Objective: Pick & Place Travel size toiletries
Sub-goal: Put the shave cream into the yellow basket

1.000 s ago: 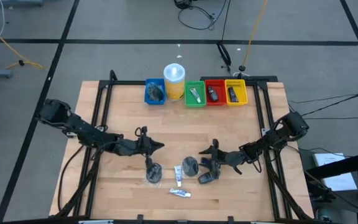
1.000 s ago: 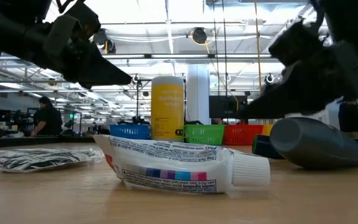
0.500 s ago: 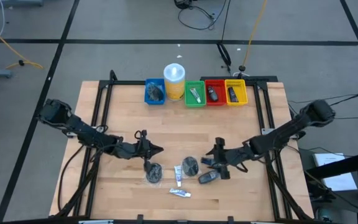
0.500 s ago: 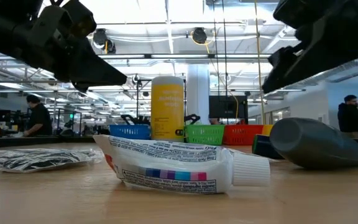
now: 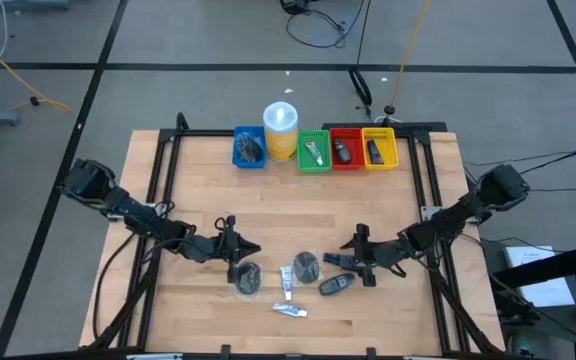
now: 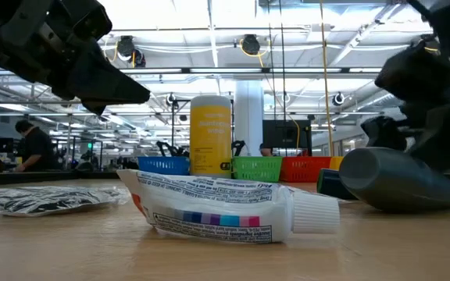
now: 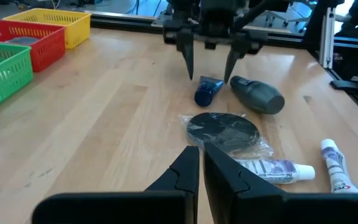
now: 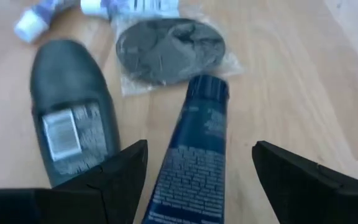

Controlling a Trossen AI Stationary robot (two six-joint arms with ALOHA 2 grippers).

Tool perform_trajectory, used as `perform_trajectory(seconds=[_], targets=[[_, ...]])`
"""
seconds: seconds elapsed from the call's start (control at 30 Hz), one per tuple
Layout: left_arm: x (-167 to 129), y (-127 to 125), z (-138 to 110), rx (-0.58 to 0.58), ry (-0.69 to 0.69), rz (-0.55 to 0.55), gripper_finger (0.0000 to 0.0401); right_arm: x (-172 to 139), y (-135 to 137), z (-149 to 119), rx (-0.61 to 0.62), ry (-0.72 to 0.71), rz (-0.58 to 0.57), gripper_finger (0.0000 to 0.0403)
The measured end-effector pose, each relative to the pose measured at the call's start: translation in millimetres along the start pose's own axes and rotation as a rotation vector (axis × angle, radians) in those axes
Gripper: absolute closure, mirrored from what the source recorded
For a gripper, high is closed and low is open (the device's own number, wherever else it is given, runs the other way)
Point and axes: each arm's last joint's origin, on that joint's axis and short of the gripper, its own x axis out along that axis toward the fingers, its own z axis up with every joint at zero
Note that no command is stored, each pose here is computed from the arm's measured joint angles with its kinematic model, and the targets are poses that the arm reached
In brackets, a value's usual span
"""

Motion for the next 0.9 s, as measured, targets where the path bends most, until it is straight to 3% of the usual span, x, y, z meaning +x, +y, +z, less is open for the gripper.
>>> perform_trajectory(seconds=[0.27,0.57,0.73,0.9], targets=[[0.9,2.7,0.8,0.001,-0.010,0.041,0.0380,21.7,-3.7,-8.3,0.001,0.042,-0.045,0.0149],[0.8,2.3,0.5,-0.014,-0.007,0.032,0.0380,23.5,-13.8,-1.2,0.039,-0.005,-0.115,0.0301],[0.9,2.4,0.4,-0.047,-0.006,0.032,0.0380,-0.2,-27.9,43.7,0.105,-0.150,-0.270,0.0362],[0.9,2.4,0.0,-0.049,-0.001,0.033,0.0380,-46.2,-71.8,102.5,0.217,-0.124,-0.556,0.0363]])
